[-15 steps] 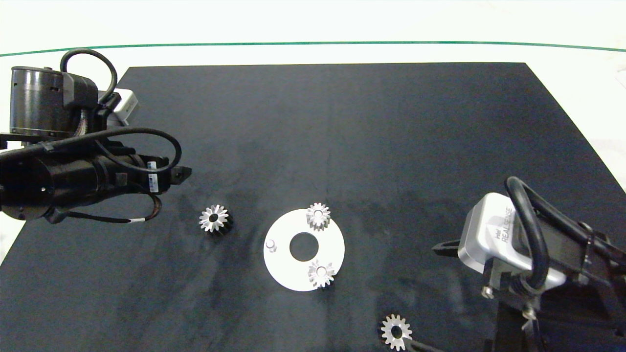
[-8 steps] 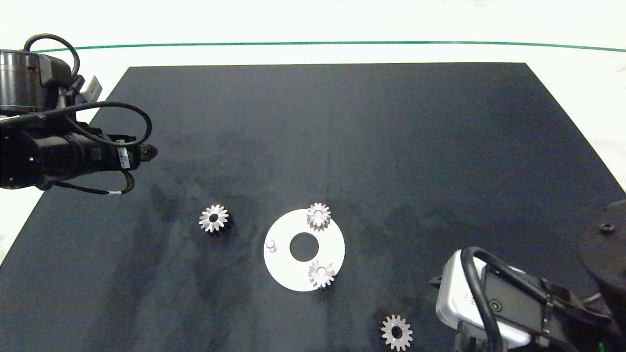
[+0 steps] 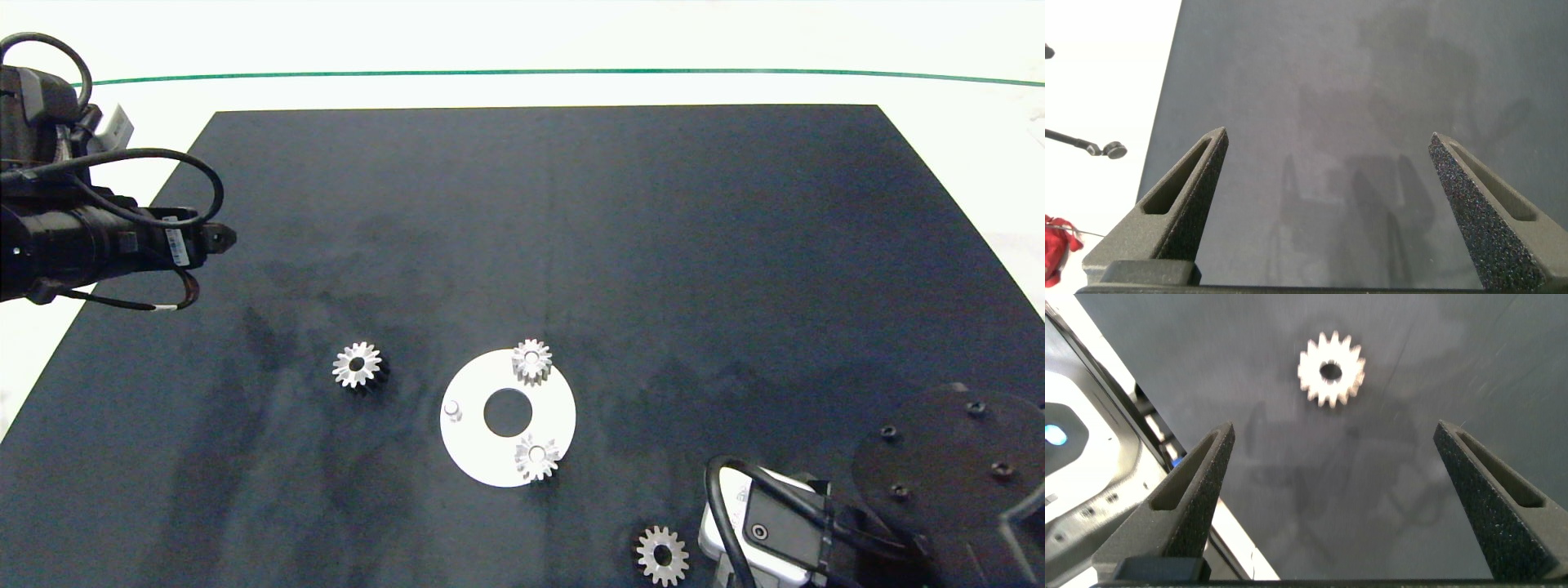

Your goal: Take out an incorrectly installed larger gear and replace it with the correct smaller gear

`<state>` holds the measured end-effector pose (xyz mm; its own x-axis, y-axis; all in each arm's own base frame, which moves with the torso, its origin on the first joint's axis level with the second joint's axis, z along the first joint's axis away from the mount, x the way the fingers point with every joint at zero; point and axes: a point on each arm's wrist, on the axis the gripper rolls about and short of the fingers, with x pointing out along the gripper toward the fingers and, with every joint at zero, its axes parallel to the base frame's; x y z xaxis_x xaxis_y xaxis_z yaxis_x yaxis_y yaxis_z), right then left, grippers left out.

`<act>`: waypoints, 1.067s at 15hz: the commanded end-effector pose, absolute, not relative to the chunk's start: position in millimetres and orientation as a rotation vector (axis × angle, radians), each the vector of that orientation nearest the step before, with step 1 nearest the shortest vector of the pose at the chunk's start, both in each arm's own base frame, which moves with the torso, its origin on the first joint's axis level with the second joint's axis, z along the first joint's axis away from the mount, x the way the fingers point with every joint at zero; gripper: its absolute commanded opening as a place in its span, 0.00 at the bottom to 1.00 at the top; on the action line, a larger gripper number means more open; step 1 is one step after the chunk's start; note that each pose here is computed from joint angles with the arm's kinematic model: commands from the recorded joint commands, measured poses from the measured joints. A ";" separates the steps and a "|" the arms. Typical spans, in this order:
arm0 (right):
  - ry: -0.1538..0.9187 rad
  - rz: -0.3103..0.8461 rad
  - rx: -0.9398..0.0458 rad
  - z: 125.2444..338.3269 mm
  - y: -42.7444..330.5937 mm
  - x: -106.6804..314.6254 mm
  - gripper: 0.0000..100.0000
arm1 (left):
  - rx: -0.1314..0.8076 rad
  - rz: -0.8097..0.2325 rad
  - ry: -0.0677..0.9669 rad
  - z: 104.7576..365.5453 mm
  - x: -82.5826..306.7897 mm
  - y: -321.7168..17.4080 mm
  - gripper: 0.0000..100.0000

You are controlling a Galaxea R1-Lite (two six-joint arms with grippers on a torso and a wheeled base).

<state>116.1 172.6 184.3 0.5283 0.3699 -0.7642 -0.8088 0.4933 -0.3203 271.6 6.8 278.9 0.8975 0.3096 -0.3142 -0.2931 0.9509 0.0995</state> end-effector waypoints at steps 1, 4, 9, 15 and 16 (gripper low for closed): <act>0.731 0.752 -0.749 167.7 167.1 121.8 1.00 | 0.047 0.315 0.310 285.5 264.8 7.0 1.00; 0.723 0.745 -0.742 158.1 174.8 128.7 1.00 | 0.050 0.303 0.323 291.0 252.1 4.3 1.00; 0.750 0.727 -0.769 148.7 181.1 133.6 1.00 | 0.051 0.258 0.315 305.3 226.0 -5.2 1.00; 0.736 0.722 -0.765 139.0 193.1 142.1 0.91 | 0.049 0.258 0.294 310.0 218.9 -4.8 1.00; 0.742 0.723 -0.766 137.5 193.8 142.6 0.88 | 0.048 0.258 0.293 310.3 218.4 -4.8 1.00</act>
